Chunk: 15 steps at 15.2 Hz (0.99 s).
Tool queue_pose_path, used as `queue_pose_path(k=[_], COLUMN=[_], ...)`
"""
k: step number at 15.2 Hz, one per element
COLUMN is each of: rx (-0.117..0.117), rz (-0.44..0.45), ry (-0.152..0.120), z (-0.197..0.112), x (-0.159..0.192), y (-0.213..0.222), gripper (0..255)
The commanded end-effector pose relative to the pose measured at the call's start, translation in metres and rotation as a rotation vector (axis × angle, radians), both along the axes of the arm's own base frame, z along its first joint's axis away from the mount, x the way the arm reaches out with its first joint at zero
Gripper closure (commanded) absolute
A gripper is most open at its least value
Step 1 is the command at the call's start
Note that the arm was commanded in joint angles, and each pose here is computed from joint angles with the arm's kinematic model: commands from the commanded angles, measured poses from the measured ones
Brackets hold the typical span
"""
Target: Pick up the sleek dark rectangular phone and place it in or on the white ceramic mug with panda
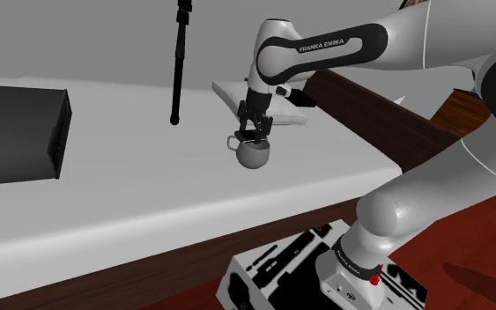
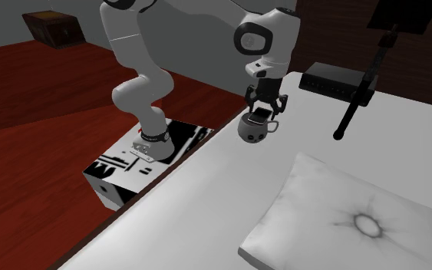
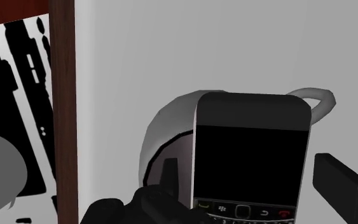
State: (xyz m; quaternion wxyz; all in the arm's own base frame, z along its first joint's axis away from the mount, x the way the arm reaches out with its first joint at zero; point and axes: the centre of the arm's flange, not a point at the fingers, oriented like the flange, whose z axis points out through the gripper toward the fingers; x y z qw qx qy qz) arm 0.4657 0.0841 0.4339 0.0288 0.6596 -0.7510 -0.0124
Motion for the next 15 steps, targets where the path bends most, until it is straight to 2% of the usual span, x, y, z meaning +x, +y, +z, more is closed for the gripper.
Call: queue_pose_path(k=[1, 4, 8, 15], rx=[0.0, 0.0, 0.0, 0.0], rz=[0.0, 0.0, 0.0, 0.0], ry=[0.001, 0.001, 0.001, 0.001], z=[0.0, 0.0, 0.05, 0.05], x=[0.0, 0.0, 0.003, 0.003], y=[0.0, 0.0, 0.001, 0.001], gripper=[0, 0, 0, 0])
